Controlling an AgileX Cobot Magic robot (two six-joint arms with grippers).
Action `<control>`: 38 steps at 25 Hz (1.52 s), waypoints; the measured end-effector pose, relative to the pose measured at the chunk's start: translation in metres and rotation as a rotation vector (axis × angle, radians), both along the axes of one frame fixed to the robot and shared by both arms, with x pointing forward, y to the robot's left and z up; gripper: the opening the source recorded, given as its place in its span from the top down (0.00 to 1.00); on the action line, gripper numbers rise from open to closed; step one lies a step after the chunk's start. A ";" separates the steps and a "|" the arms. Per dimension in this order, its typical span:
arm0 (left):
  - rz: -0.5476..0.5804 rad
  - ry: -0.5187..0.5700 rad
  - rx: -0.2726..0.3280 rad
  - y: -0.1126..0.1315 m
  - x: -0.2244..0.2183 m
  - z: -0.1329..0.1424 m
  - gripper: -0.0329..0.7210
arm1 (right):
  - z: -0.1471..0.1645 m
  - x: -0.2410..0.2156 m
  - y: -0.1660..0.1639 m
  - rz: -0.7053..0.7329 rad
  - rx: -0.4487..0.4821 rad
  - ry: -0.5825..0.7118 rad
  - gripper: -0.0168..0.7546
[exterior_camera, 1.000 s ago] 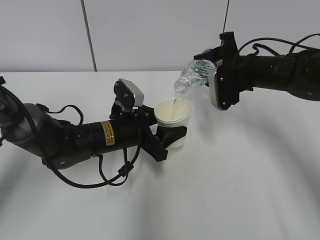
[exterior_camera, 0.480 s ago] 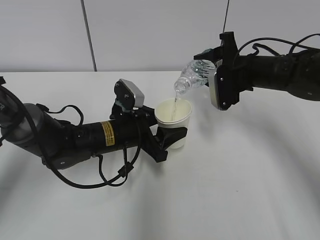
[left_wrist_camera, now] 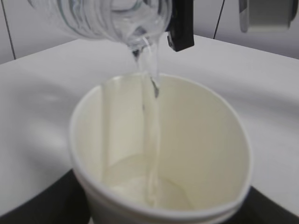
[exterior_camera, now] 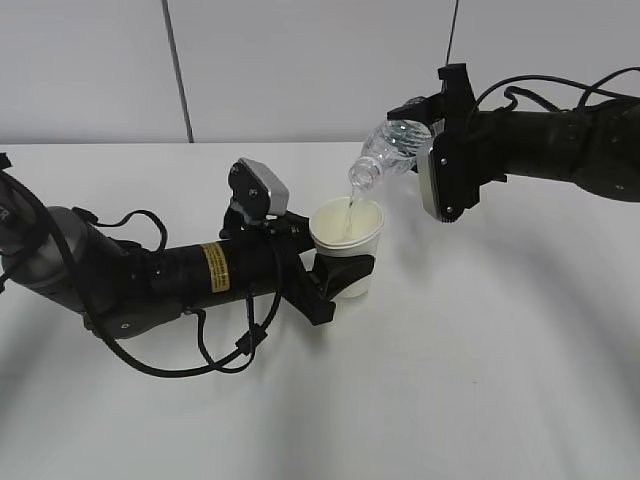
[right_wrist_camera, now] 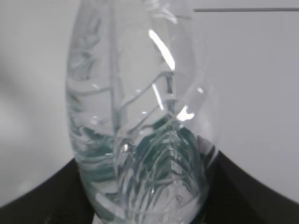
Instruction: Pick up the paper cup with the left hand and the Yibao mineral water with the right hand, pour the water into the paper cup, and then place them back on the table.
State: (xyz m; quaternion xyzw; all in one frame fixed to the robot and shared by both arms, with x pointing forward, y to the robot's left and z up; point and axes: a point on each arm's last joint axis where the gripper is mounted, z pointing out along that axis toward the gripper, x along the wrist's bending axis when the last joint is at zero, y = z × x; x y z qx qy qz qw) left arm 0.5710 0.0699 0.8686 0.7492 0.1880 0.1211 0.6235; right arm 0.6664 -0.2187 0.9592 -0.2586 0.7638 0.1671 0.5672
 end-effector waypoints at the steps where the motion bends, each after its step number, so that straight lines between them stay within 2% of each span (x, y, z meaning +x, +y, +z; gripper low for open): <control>1: 0.000 0.000 0.000 0.000 0.000 0.000 0.39 | 0.000 0.000 0.000 0.001 -0.002 -0.001 0.41; 38: 0.001 0.003 0.009 0.000 0.000 -0.001 0.39 | 0.000 0.000 0.000 0.012 -0.029 -0.023 0.41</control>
